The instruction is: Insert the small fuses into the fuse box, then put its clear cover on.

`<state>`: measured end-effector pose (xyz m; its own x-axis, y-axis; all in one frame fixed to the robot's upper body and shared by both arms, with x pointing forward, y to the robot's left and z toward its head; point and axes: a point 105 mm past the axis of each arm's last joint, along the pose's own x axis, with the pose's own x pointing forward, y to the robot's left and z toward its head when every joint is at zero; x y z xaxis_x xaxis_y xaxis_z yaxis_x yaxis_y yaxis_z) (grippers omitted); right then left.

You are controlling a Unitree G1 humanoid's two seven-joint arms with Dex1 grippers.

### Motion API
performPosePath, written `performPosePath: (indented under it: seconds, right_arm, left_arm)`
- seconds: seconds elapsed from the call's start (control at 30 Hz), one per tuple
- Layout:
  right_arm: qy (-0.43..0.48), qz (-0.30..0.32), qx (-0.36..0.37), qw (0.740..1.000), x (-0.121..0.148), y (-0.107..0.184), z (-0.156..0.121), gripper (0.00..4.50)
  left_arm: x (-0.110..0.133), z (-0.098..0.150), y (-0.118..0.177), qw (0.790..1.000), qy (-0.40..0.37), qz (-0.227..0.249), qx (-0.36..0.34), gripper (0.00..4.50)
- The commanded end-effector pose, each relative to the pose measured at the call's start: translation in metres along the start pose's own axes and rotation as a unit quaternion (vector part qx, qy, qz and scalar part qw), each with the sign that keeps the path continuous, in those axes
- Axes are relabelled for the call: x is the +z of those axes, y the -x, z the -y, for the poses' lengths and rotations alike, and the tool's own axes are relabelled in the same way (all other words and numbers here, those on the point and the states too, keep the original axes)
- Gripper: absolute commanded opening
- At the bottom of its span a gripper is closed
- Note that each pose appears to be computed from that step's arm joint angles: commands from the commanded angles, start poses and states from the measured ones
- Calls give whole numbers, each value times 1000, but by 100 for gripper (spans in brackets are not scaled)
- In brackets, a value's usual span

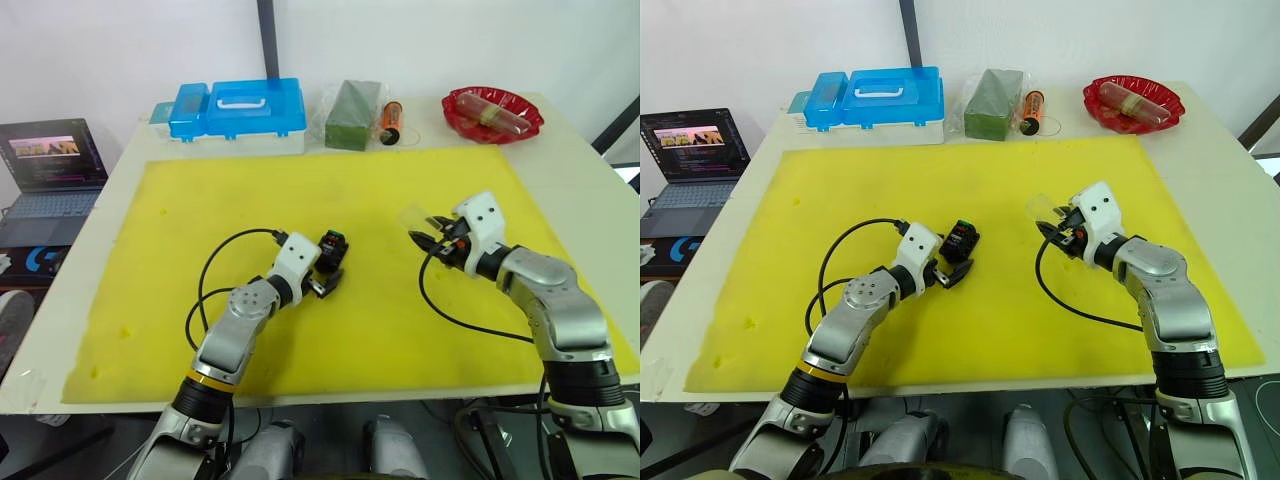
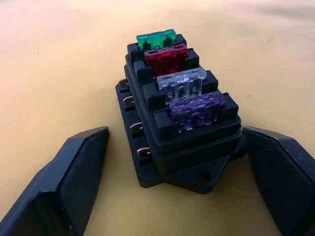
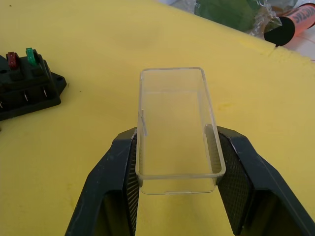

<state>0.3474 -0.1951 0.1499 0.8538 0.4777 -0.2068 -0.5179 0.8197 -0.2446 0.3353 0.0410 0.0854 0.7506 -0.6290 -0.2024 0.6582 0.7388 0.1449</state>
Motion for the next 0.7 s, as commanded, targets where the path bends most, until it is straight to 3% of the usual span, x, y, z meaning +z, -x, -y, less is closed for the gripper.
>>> performPosePath:
  seconds: [0.03, 0.1, 0.3, 0.5, 0.63, 0.7]
  right_arm:
    - [14, 24, -14, 1000, 13, 5, 6, 181]
    - [14, 24, -15, 999, 13, 5, 6, 181]
    - [13, 25, -17, 999, 14, 5, 6, 181]
    - [20, 26, -12, 999, 18, 9, 8, 181]
    - [33, 23, 8, 999, 19, 12, 6, 181]
    - [35, 24, 16, 999, 20, 12, 4, 181]
  left_arm:
    - [-14, -1, 1, 1000, 7, -27, 4, 334]
    - [-13, -4, 1, 1000, 8, -27, 9, 277]
    - [-9, -13, 5, 1000, 3, -8, -10, 277]
    - [13, -5, 19, 979, -42, 42, -193, 277]
    - [14, 7, 33, 938, -82, 39, -335, 277]
    - [12, 11, 36, 923, -91, 37, -373, 277]
